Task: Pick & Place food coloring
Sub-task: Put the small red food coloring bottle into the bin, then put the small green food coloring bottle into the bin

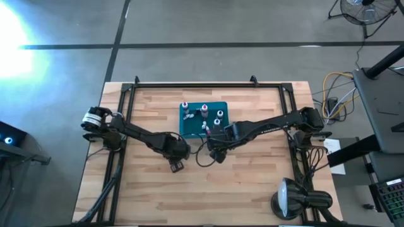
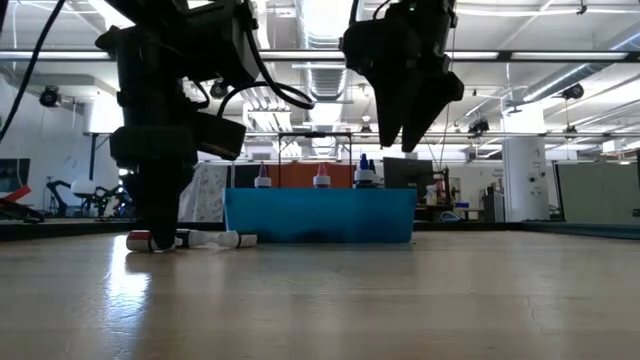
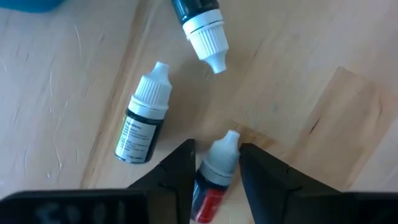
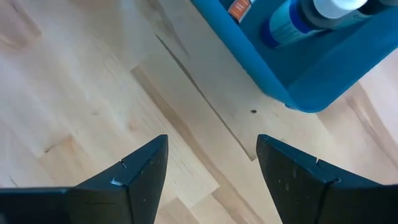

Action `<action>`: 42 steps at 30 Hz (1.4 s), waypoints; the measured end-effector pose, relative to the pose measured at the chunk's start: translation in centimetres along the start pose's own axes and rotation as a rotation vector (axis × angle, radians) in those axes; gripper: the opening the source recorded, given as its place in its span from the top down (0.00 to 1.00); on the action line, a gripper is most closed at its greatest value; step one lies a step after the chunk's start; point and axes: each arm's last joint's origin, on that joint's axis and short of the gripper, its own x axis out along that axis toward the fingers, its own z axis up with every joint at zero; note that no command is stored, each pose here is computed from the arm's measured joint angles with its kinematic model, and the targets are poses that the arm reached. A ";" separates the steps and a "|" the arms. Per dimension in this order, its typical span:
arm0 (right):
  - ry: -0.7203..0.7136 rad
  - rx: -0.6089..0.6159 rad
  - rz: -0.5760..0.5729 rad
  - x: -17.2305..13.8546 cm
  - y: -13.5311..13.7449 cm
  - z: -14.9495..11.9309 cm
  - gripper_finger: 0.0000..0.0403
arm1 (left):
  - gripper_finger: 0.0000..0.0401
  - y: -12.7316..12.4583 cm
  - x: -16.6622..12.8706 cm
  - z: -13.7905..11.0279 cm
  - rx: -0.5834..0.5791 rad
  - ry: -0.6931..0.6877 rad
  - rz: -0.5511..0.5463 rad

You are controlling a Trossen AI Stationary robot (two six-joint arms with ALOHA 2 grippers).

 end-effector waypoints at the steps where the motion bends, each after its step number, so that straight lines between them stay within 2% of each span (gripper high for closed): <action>1: 0.000 0.009 0.000 0.0 0.0 0.0 0.41 | 0.75 0.0 0.0 0.0 0.009 0.002 0.000; 7: -0.035 0.026 0.007 0.1 0.2 0.2 0.41 | 0.76 0.1 0.3 -0.1 0.046 0.021 0.020; 10: -0.059 0.035 0.022 0.1 0.3 0.4 0.41 | 0.81 0.2 0.1 -0.2 0.058 0.034 0.042; 13: -0.094 0.041 0.017 0.0 0.5 0.5 0.42 | 0.89 0.5 -1.2 -0.5 0.071 0.070 0.115; 16: -0.138 0.057 -0.007 -0.4 0.5 0.4 0.42 | 0.94 0.1 -4.4 0.7 0.089 -0.051 0.125; 19: -0.186 0.086 -0.017 -1.7 0.2 0.2 0.43 | 0.95 0.4 -7.3 2.0 0.119 -0.171 0.144; 24: -0.244 0.142 -0.050 -4.3 -0.5 -1.1 0.43 | 0.88 2.5 -10.3 5.8 0.132 -0.397 0.226; 30: -0.222 0.135 -0.120 -6.7 -1.5 -3.6 0.43 | 0.80 5.3 -10.1 9.9 0.094 -0.546 0.209; 34: -0.223 0.053 -0.139 -7.3 -2.0 -4.5 0.43 | 0.70 6.4 -9.4 10.3 0.029 -0.490 0.199; 37: -0.215 -0.028 -0.093 -7.1 -2.4 -4.6 0.43 | 0.63 6.5 -9.6 10.0 0.002 -0.451 0.195; 39: -0.192 -0.072 -0.038 -6.6 -2.7 -4.4 0.43 | 0.59 6.1 -10.3 9.2 0.032 -0.387 0.166; 42: -0.195 -0.130 0.074 -5.8 -3.1 -4.0 0.43 | 0.58 4.8 -10.9 7.3 0.165 -0.291 0.089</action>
